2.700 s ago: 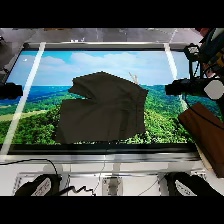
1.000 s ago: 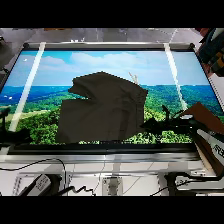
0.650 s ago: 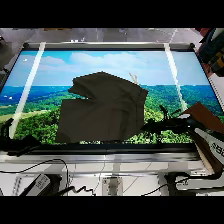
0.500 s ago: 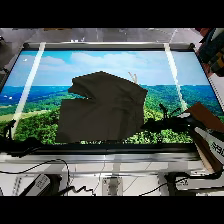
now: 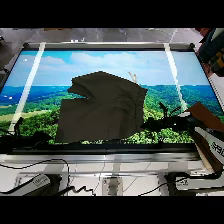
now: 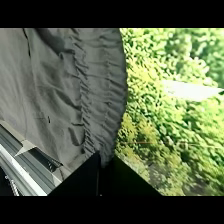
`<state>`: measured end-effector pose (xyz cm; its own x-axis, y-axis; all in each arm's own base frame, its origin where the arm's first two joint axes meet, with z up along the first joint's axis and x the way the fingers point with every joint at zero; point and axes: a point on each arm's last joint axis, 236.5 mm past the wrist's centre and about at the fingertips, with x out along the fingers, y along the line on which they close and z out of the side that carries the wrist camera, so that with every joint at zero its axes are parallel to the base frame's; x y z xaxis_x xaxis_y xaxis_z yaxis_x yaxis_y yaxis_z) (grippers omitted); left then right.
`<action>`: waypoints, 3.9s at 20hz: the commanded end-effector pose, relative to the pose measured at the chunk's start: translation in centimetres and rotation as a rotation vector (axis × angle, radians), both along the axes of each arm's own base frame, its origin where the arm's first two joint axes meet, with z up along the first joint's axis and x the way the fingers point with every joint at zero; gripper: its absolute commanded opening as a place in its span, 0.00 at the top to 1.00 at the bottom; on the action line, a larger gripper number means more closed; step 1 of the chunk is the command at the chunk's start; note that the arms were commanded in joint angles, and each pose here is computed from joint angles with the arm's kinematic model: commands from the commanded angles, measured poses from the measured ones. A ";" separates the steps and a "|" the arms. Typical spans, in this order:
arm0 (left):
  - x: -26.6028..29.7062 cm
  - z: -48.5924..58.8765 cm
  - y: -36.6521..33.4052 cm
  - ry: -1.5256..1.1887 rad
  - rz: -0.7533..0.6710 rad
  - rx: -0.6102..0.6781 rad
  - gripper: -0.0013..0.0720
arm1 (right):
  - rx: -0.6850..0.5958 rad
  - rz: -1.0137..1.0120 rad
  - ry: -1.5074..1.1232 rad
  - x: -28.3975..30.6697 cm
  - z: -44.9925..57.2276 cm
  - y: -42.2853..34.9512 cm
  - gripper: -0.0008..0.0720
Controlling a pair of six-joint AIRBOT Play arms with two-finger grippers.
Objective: Fold the clothes and pants, and hang the long-sleeved shirts on hangers.
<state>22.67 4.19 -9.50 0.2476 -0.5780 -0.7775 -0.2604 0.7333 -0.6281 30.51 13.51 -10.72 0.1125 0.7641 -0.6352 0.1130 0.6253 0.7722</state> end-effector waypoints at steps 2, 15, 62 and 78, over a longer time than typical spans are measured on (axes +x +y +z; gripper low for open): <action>0.6 -2.0 -2.2 0.028 -0.062 -0.054 0.21 | 0.001 0.002 -0.001 0.0 0.0 0.1 0.96; 4.7 6.2 -8.2 -0.161 -0.280 -0.332 0.98 | 0.050 0.036 -0.186 0.9 6.3 1.1 0.96; 7.5 18.5 -14.6 -0.116 -0.624 0.099 0.98 | -0.385 -0.134 -0.304 12.0 13.3 -8.3 0.96; 3.5 5.3 -20.3 0.029 -0.576 0.124 0.02 | -0.545 -0.010 -0.116 9.5 6.6 -12.3 0.12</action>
<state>24.83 -16.75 -4.12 -0.1534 -0.5152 -0.8433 0.2058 0.8180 -0.5372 38.03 2.17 -4.00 0.1434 0.3596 -0.9220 0.0299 0.9296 0.3672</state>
